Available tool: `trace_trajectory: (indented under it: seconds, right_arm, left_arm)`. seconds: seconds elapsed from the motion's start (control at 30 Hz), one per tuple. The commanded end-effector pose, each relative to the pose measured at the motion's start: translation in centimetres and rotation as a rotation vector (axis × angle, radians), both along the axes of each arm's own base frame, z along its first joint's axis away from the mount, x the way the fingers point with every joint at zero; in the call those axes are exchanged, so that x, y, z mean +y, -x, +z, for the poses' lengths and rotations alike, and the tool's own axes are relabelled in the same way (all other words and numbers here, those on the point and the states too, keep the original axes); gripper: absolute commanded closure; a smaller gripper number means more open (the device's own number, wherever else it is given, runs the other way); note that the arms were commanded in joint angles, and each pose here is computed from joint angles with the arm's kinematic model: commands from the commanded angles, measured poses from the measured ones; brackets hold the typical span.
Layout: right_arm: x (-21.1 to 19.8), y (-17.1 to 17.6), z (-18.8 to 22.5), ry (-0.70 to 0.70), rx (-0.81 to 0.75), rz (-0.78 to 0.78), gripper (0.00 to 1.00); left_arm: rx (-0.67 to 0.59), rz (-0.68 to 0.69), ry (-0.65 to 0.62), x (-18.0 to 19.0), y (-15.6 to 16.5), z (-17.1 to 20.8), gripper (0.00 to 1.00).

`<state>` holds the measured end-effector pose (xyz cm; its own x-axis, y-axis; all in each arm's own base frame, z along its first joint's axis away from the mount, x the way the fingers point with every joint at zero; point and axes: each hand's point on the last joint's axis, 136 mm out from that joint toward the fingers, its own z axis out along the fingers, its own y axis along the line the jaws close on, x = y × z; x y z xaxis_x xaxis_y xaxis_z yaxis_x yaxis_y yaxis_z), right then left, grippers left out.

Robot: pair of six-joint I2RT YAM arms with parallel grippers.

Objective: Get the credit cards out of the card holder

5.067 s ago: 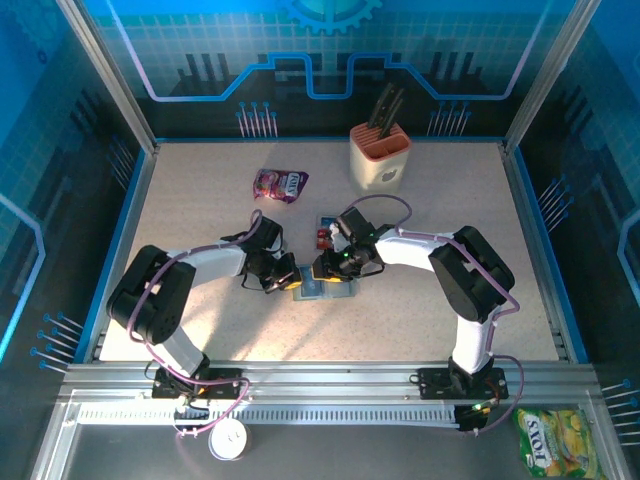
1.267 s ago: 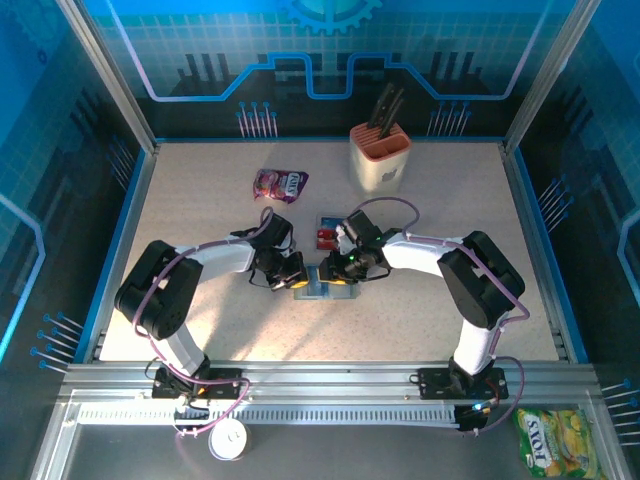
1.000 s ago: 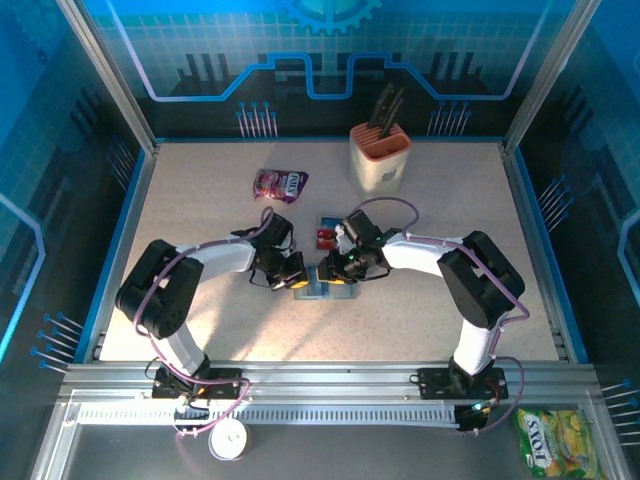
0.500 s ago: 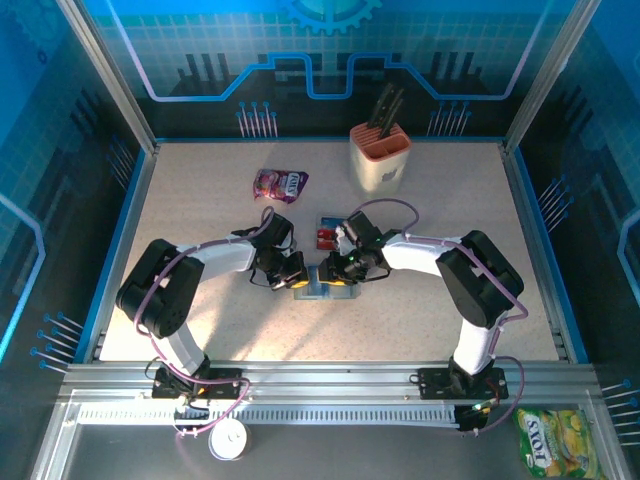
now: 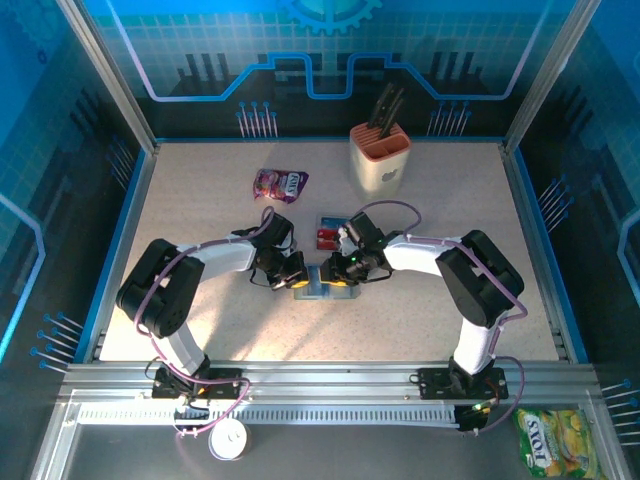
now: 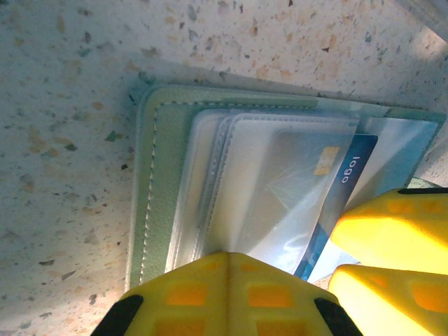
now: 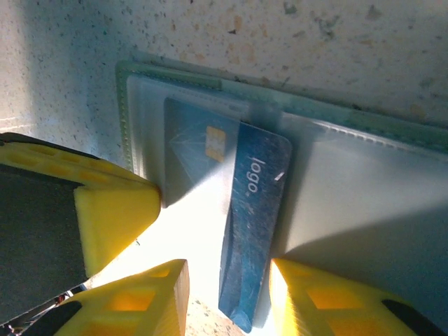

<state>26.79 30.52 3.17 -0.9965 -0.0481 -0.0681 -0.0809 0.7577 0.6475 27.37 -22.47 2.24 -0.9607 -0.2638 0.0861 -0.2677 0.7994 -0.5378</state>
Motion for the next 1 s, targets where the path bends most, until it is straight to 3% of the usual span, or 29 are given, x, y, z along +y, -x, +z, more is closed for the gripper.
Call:
trace_trajectory:
  seconds: [0.0, 0.4, 0.97]
  right_arm:
    - [0.3, 0.0, -0.4, -0.038, 0.034, -0.008, 0.64]
    - [0.8, -0.1, 0.4, -0.097, 0.026, -0.022, 0.7]
    - [0.2, 0.0, -0.9, -0.076, 0.059, -0.036, 0.67]
  left_arm:
    - [0.056, -0.022, -0.049, 0.7, 1.2, -1.5, 1.0]
    - [0.066, -0.023, -0.045, 0.5, 1.3, -1.8, 1.0]
    - [0.075, -0.022, -0.049, 0.6, 1.4, -2.0, 1.0]
